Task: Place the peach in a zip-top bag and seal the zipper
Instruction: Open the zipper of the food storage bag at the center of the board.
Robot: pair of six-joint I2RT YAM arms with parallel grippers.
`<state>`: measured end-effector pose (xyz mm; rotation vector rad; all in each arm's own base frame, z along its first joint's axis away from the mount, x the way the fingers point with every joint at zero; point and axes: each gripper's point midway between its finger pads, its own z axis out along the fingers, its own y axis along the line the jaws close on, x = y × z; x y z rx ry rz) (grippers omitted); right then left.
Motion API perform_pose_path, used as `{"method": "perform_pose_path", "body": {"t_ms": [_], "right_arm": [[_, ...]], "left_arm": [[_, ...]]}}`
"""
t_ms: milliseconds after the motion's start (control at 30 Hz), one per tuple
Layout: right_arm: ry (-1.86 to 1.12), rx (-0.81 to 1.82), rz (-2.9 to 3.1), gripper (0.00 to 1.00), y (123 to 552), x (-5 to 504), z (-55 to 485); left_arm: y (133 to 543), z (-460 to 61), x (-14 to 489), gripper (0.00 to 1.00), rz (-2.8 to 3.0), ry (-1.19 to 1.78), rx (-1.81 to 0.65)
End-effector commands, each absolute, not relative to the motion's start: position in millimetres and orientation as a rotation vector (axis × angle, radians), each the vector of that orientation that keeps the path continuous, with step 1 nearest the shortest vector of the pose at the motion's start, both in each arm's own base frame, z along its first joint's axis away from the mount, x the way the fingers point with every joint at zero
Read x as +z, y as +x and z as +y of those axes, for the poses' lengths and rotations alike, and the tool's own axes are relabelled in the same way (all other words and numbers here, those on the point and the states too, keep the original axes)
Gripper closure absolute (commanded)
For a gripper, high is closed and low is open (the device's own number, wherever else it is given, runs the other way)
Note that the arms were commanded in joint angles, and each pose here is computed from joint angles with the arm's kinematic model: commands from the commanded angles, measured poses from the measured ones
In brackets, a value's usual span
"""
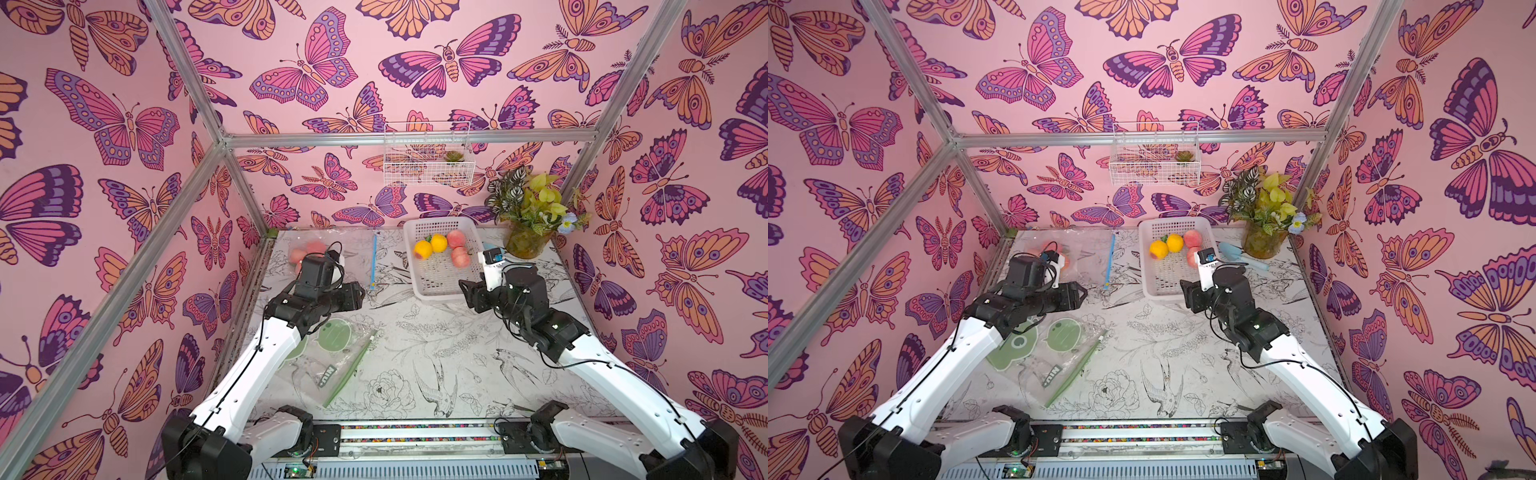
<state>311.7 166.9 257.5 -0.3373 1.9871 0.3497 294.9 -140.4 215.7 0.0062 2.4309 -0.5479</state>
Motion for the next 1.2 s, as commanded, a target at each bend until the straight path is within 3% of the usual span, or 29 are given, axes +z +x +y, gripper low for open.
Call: {"method": "perform_pose_path", "body": {"t_ms": [0, 433, 833, 1167], "right_arm": [[-0.306, 0.348, 2.021, 0.32, 304, 248, 159], [-0.29, 0.32, 2.023, 0.31, 295, 243, 148], [-0.281, 0.322, 2.028, 0.31, 297, 238, 149], [-0.283, 0.33, 2.037, 0.31, 299, 234, 151]], "left_arm": [[267, -135, 185, 0.37, 2.56, -0.029, -0.47], [214, -129, 112, 0.38, 2.756, 0.091, -0.141], [199, -111, 60, 0.37, 2.831, 0.212, 0.249], [199, -112, 38, 0.4, 2.895, 0.236, 0.355]]}}
